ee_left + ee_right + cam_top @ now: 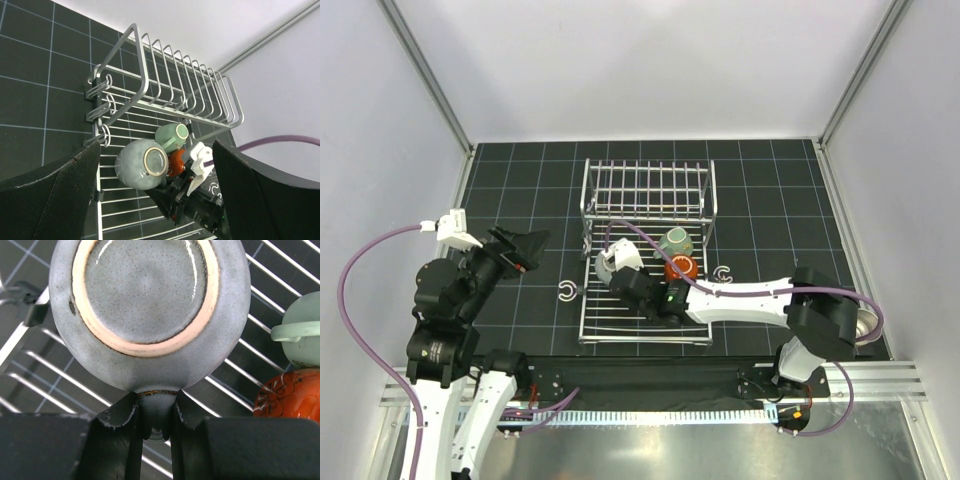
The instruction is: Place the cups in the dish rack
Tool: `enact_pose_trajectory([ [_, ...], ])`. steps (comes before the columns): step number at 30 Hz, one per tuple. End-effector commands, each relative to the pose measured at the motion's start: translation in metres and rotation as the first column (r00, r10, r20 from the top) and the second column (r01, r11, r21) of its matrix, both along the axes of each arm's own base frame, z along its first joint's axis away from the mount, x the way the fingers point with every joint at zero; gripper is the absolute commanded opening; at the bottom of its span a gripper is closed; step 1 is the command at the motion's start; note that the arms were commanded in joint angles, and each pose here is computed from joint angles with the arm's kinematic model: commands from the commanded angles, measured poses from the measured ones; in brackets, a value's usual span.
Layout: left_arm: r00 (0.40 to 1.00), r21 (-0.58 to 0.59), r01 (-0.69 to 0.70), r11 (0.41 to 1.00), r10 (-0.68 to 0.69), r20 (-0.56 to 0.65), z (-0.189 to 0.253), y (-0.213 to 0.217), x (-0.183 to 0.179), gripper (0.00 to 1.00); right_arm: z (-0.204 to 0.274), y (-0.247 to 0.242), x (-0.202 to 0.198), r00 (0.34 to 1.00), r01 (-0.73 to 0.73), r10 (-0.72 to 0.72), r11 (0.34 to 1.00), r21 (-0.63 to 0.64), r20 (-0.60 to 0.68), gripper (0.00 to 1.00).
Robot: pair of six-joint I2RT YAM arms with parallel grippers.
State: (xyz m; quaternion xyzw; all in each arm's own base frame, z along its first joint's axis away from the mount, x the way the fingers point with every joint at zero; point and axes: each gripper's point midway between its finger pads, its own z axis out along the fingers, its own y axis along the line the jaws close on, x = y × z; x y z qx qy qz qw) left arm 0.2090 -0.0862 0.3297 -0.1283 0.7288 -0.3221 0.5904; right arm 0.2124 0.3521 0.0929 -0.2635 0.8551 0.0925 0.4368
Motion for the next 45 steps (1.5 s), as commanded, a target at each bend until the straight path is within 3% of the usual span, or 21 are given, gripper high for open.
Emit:
enact_pose_trajectory([
  [1,1.000,0.023,-0.005,1.000,0.004,0.010,-0.001,0.002,0.000,0.89,0.050,0.031,0.025,0.996,0.029,-0.045,0.982,0.189,0.079,0.04],
  [10,1.000,0.048,-0.017,0.999,0.017,0.007,-0.001,0.005,0.002,0.90,0.036,0.034,0.028,0.998,0.039,-0.048,0.983,0.182,0.047,0.05],
  [16,0.997,0.085,-0.067,0.994,0.069,-0.020,-0.003,0.015,0.008,0.91,0.029,0.033,0.024,0.999,0.039,-0.043,0.982,0.187,0.022,0.19],
  [20,0.995,0.085,-0.053,0.995,0.060,-0.085,-0.014,0.012,0.013,0.91,0.029,0.031,0.024,0.999,0.041,-0.045,0.983,0.177,0.021,0.55],
  [23,0.993,0.081,-0.043,0.996,0.052,-0.102,-0.018,0.010,0.013,0.91,0.031,0.028,0.022,0.999,0.040,-0.043,0.986,0.160,0.018,0.67],
  [29,0.981,0.108,-0.127,0.986,0.141,-0.135,-0.025,0.026,0.011,0.91,0.041,0.013,0.008,1.000,0.030,-0.028,0.982,0.185,-0.013,0.72],
  [35,0.906,0.243,-0.277,0.930,0.337,-0.257,-0.051,0.062,0.012,0.91,0.035,-0.009,-0.027,0.997,-0.020,0.031,0.985,0.170,-0.064,0.76],
  [37,0.849,0.316,-0.317,0.894,0.416,-0.325,-0.065,0.077,0.013,0.91,0.037,-0.015,-0.038,0.995,-0.042,0.060,0.980,0.196,-0.084,0.76],
  [40,0.806,0.363,-0.314,0.877,0.449,-0.386,-0.080,0.081,0.020,0.97,0.032,-0.033,-0.049,0.992,-0.038,0.061,0.979,0.201,-0.110,0.76],
  [45,0.752,0.418,-0.270,0.867,0.461,-0.471,-0.096,0.081,0.040,0.98,0.041,-0.056,-0.066,0.987,-0.025,0.068,0.959,0.283,-0.145,0.76],
])
